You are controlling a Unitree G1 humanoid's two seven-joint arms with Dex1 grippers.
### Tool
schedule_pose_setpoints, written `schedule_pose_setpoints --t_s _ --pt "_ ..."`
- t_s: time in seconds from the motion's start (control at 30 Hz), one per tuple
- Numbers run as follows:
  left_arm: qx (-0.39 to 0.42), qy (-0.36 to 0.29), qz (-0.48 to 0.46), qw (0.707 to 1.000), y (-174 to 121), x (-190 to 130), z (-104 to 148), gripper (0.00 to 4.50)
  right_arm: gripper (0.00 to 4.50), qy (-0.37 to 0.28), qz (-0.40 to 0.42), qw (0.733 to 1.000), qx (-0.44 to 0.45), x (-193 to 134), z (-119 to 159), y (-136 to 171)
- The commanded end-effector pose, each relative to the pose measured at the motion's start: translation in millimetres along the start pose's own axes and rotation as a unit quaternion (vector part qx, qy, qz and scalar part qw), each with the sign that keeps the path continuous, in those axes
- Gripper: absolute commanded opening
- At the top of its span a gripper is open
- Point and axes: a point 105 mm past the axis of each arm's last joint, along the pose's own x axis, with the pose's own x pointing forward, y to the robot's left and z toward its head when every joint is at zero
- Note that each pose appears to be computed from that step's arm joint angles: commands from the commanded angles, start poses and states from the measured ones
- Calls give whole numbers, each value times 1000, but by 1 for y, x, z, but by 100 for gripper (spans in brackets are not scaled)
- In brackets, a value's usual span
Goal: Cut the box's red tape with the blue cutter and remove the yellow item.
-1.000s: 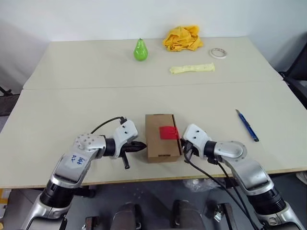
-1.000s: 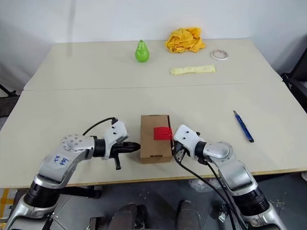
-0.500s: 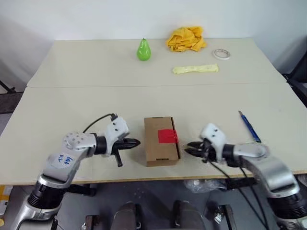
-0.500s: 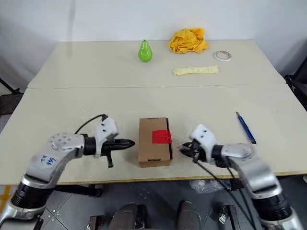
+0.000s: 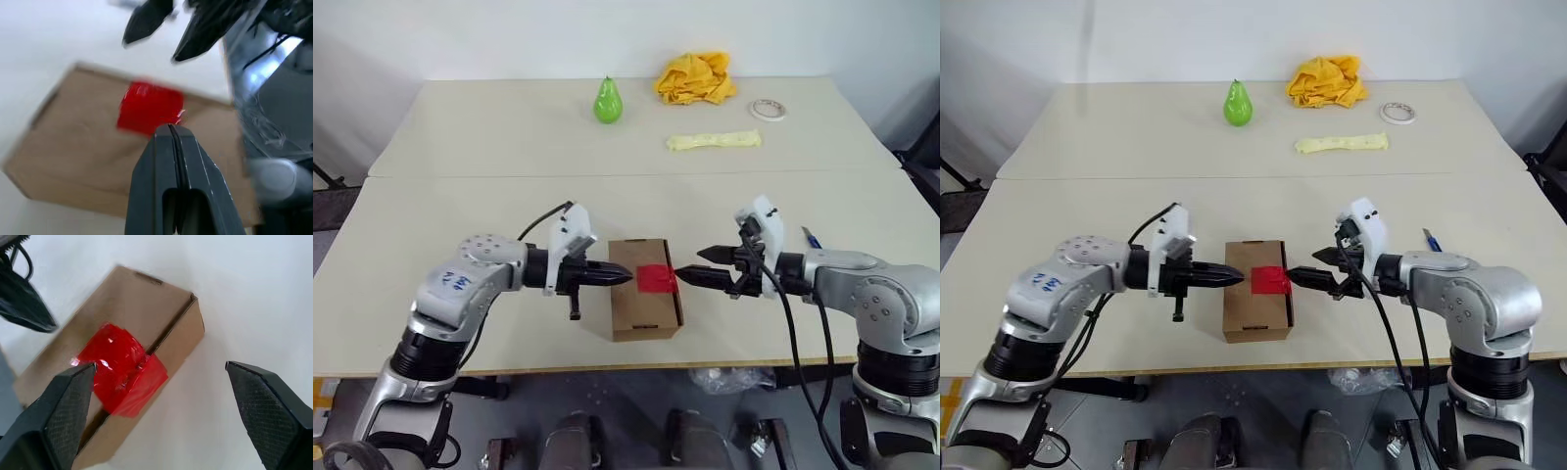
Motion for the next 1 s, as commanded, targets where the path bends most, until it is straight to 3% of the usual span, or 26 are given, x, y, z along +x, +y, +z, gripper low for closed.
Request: schedule_pose_setpoints --t_s 0.03,0.37,0.57,1.0 --pt "40 21 9 999 3 13 -4 0 443 1 -16 1000 -13 6 1 -5" --pt "26 25 11 999 0 16 -15 0 443 46 -48 998 -23 6 -14 -21" --pt "31 52 15 998 0 17 -28 0 443 100 -110 987 -56 -3 -25 -40" --pt "19 54 30 998 -6 22 -36 0 443 112 -144 972 -146 21 -46 -43"
